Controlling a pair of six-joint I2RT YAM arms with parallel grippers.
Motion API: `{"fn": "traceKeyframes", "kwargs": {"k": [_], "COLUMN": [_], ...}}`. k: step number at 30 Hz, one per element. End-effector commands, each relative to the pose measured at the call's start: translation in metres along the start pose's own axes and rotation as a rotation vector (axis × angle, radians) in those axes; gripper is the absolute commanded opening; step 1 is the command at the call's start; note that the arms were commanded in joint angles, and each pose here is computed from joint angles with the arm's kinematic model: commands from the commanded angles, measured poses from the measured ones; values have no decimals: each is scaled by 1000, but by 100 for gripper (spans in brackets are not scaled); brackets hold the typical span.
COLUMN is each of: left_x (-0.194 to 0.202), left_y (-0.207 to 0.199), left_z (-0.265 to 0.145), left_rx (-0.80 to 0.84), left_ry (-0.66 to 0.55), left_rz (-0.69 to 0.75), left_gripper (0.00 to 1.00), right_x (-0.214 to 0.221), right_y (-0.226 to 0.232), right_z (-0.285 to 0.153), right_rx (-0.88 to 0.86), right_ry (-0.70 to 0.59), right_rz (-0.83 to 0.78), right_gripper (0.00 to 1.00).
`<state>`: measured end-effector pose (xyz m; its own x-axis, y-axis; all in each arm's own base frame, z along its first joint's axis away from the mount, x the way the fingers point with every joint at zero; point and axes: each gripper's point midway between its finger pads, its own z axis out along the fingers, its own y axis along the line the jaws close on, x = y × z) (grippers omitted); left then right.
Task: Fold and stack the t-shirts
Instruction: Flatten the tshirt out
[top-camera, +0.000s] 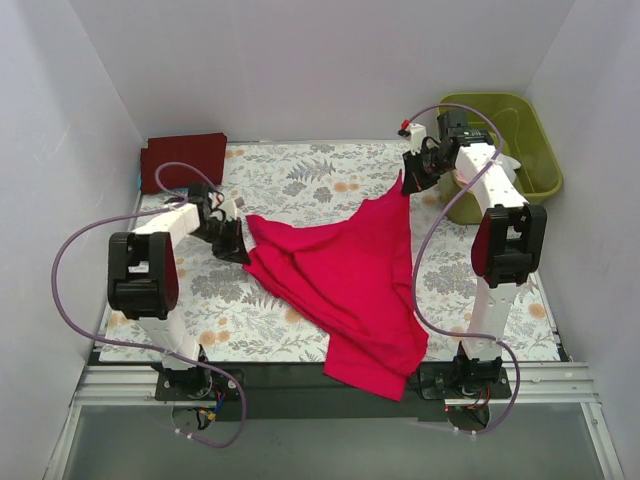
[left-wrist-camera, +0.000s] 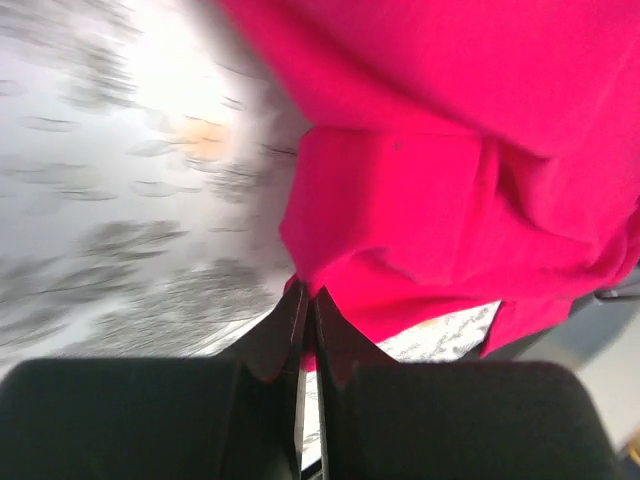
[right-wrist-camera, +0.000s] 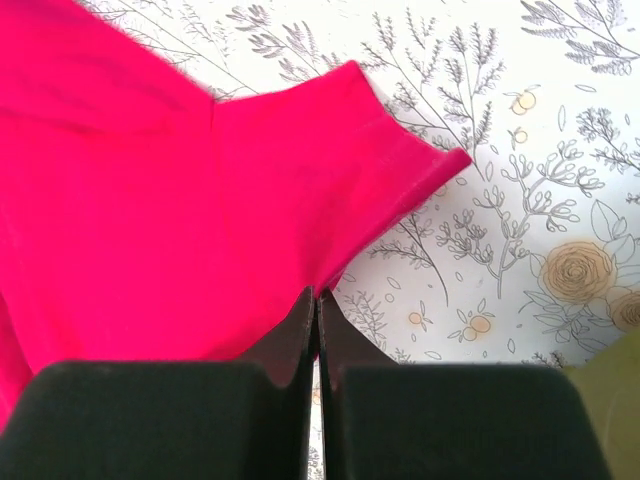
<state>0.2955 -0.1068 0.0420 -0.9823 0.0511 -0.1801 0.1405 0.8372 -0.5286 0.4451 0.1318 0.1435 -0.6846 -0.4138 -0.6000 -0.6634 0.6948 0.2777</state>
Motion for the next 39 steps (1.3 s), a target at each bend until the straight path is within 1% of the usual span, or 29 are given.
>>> {"fn": "traceKeyframes", "kwargs": {"k": [1, 3, 5, 7, 9, 10, 11, 13, 14, 15, 16, 17, 19, 22, 23, 25, 26, 27, 28, 29, 30, 31, 32, 33, 35, 36, 37, 38, 39], "left_x": [-49, -54, -69, -66, -45, -30, -4, 28, 57, 68, 79, 93, 104, 128, 132, 118, 104, 77, 60, 40, 23, -15, -43, -67, -126, -141, -150, -177, -186], "left_y": [15, 25, 24, 19, 7, 2, -1, 0, 5, 9, 12, 17, 28, 49, 52, 48, 39, 30, 23, 11, 16, 9, 9, 11, 3, 0, 1, -3, 0], "left_z": [-66, -101, -151, -174, -181, -171, -161, -151, -141, -140, -142, -139, -144, -139, -135, -135, -130, -135, -135, -132, -119, -130, -125, -115, -115, -110, -84, -85, -74], "left_rx": [-83, -161, -217, -238, -235, -218, -195, -183, -161, -163, -177, -181, -239, -277, -263, -237, -175, -162, -135, -77, -37, -45, -34, 4, 5, 13, 15, -15, -42], "left_ry": [-200, -254, -366, -399, -350, -288, -186, -79, 13, 54, 90, 134, 168, 293, 324, 287, 248, 177, 129, 68, 80, -10, -77, -106, -232, -249, -210, -271, -279], "left_rz": [77, 79, 109, 145, 259, 291, 301, 369, 355, 413, 452, 447, 523, 557, 553, 537, 519, 524, 487, 451, 386, 388, 308, 269, 281, 234, 222, 259, 225], "left_gripper": [0, 0, 0, 0, 0, 0, 0, 0, 0, 0, 0, 0, 0, 0, 11, 29, 42, 50, 56, 58, 60, 60, 60, 60, 60, 60, 59, 58, 58], "right_x": [-12, -22, -41, -49, -47, -41, -33, 4, 19, 30, 61, 73, 104, 125, 128, 135, 138, 140, 141, 143, 143, 143, 142, 138, 133, 126, 122, 117, 111], "right_y": [8, 14, 40, 56, 60, 50, 43, 18, 10, 3, -12, -19, -30, -35, -35, -34, -31, -29, -29, -27, -26, -26, -25, -22, -20, -19, -19, -18, -16], "right_z": [-5, -11, -19, -20, -21, -22, -22, -26, -28, -36, -39, -44, -51, -51, -49, -40, -40, -36, -35, -35, -35, -36, -36, -37, -40, -42, -44, -47, -49], "right_rx": [5, -18, -99, -121, -111, -62, -32, 70, 99, 133, 179, 195, 231, 240, 232, 201, 184, 165, 158, 151, 148, 146, 143, 136, 134, 135, 138, 144, 133], "right_ry": [-28, -61, -122, -133, -126, -104, -83, 3, 38, 61, 136, 160, 230, 293, 302, 323, 334, 345, 348, 353, 351, 349, 344, 329, 309, 288, 276, 259, 238], "right_rz": [-17, -19, -42, -77, -74, -63, -64, -36, -56, -62, -35, -51, -32, -50, -57, -34, -23, -14, -7, -7, -9, -12, -17, -22, -27, -35, -38, -40, -43], "right_gripper": [1, 1, 1, 1, 1, 1, 1, 1, 1, 1, 1, 1, 1, 1, 1, 1, 1, 1, 1, 1, 1, 1, 1, 1, 1, 1, 1, 1, 1]}}
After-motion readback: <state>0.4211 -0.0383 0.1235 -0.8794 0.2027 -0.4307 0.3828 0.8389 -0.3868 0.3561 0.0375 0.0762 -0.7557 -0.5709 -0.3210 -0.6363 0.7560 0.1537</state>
